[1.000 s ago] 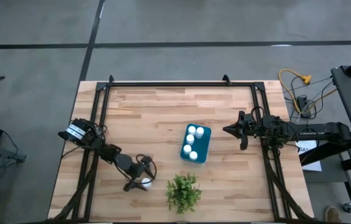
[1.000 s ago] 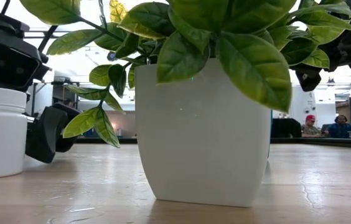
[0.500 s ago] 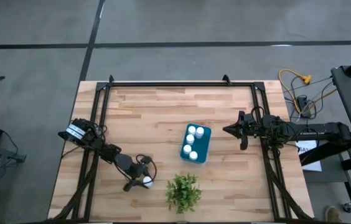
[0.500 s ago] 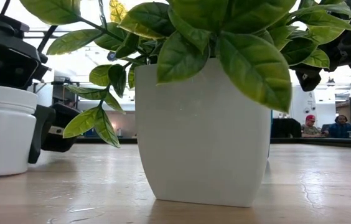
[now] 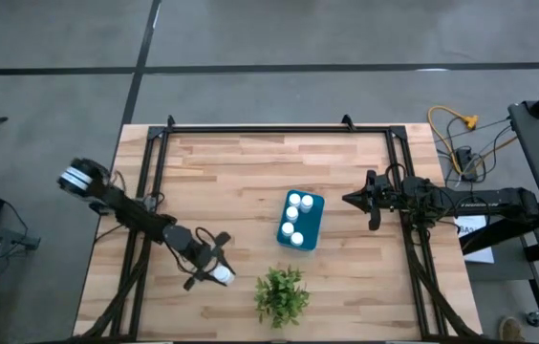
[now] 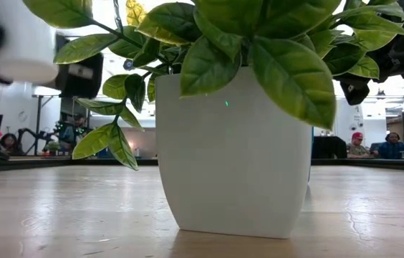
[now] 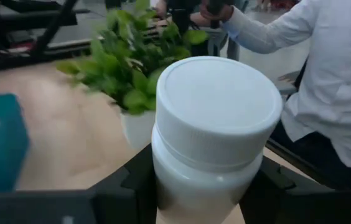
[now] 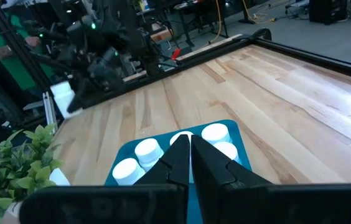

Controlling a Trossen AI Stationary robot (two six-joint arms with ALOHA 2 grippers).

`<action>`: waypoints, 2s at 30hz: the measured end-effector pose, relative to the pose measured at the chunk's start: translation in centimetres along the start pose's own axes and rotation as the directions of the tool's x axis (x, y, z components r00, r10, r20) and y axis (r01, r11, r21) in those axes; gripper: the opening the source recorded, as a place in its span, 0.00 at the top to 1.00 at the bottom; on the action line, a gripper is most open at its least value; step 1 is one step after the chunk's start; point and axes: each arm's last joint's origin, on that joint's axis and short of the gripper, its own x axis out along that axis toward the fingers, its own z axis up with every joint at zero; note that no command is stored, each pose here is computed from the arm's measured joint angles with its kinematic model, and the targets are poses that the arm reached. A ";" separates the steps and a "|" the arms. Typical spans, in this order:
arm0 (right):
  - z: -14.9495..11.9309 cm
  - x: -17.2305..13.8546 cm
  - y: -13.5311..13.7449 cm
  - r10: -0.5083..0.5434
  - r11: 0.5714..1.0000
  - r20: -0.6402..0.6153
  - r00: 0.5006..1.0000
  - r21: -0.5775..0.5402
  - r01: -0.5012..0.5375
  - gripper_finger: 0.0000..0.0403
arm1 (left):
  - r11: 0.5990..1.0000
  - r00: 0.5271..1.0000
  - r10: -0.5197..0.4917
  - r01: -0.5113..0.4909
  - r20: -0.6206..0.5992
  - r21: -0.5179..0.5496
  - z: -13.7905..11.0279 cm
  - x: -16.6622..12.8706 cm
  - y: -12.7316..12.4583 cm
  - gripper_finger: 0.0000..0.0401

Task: Pick and place pill bottles into a basket
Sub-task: Put the white pill bottle into the blue bin

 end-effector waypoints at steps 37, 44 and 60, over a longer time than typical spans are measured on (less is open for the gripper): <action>8.1 2.6 4.4 0.263 0.896 -0.076 0.962 -0.350 -0.272 0.98 | 0.992 0.756 0.115 -0.058 -0.644 0.109 14.3 0.2 7.8 0.64; 10.4 5.9 6.4 0.255 0.866 -0.194 0.947 -0.391 -0.313 0.98 | 0.988 0.767 0.139 -0.068 -0.626 0.135 15.1 -0.4 8.4 0.64; 12.0 10.0 9.3 0.149 0.824 -0.324 0.934 -0.482 -0.299 0.98 | 0.990 0.789 0.115 -0.043 -0.603 0.132 15.8 -0.9 8.7 0.64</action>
